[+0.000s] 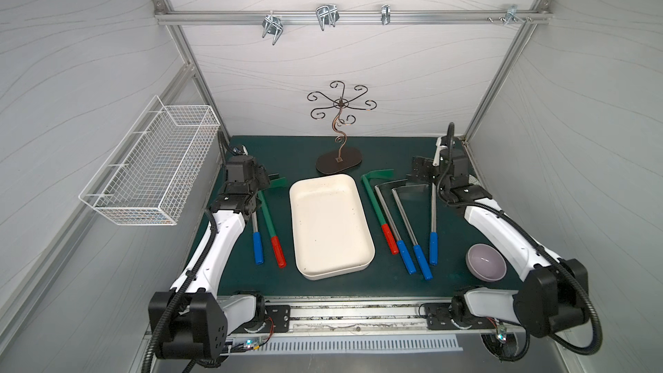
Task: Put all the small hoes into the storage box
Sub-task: Pick up the hoe from the center of the board.
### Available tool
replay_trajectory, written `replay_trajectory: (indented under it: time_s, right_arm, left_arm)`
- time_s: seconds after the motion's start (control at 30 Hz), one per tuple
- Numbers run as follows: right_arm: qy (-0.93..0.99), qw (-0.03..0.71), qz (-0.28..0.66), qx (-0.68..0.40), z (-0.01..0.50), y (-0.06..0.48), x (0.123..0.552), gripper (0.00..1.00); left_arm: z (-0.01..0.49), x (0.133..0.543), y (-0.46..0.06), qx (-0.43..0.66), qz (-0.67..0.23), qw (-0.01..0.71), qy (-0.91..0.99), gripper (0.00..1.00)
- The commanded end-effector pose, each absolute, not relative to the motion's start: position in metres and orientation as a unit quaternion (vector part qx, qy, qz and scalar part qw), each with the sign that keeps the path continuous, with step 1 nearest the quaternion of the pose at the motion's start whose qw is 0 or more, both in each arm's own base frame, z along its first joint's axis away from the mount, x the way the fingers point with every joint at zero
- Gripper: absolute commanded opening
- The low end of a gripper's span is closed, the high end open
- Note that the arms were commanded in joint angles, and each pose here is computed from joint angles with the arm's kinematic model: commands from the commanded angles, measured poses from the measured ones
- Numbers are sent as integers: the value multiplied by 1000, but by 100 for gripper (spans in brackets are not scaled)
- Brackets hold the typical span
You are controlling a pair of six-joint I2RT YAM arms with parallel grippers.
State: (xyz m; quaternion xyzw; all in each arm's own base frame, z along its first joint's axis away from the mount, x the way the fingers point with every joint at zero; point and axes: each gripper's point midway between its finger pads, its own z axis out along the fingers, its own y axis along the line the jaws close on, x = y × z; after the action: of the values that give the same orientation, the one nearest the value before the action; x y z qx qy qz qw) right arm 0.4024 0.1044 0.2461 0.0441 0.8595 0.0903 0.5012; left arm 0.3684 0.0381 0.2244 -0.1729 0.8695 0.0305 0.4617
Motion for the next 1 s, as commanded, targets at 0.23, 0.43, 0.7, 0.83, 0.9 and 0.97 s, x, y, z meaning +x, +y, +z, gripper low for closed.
replay_trajectory:
  time_s: [0.23, 0.43, 0.7, 0.83, 0.9, 0.97]
  right_arm:
    - [934, 337, 109, -41, 215, 157, 312, 98]
    - [941, 319, 93, -56, 204, 147, 293, 96]
    - [947, 293, 125, -43, 193, 142, 286, 93]
    - [946, 285, 145, -49, 197, 150, 284, 93]
    - [947, 280, 150, -52, 196, 153, 284, 94]
    - [946, 277, 157, -54, 196, 155, 283, 93]
  left_arm:
    - [161, 301, 34, -195, 44, 270, 942, 60]
    - [133, 304, 23, -204, 22, 213, 955, 60]
    - [104, 313, 24, -223, 24, 180, 958, 59]
    - [88, 321, 28, -230, 32, 163, 959, 57]
    - [78, 325, 30, -233, 32, 152, 960, 56]
    - [69, 331, 29, -235, 25, 144, 961, 55]
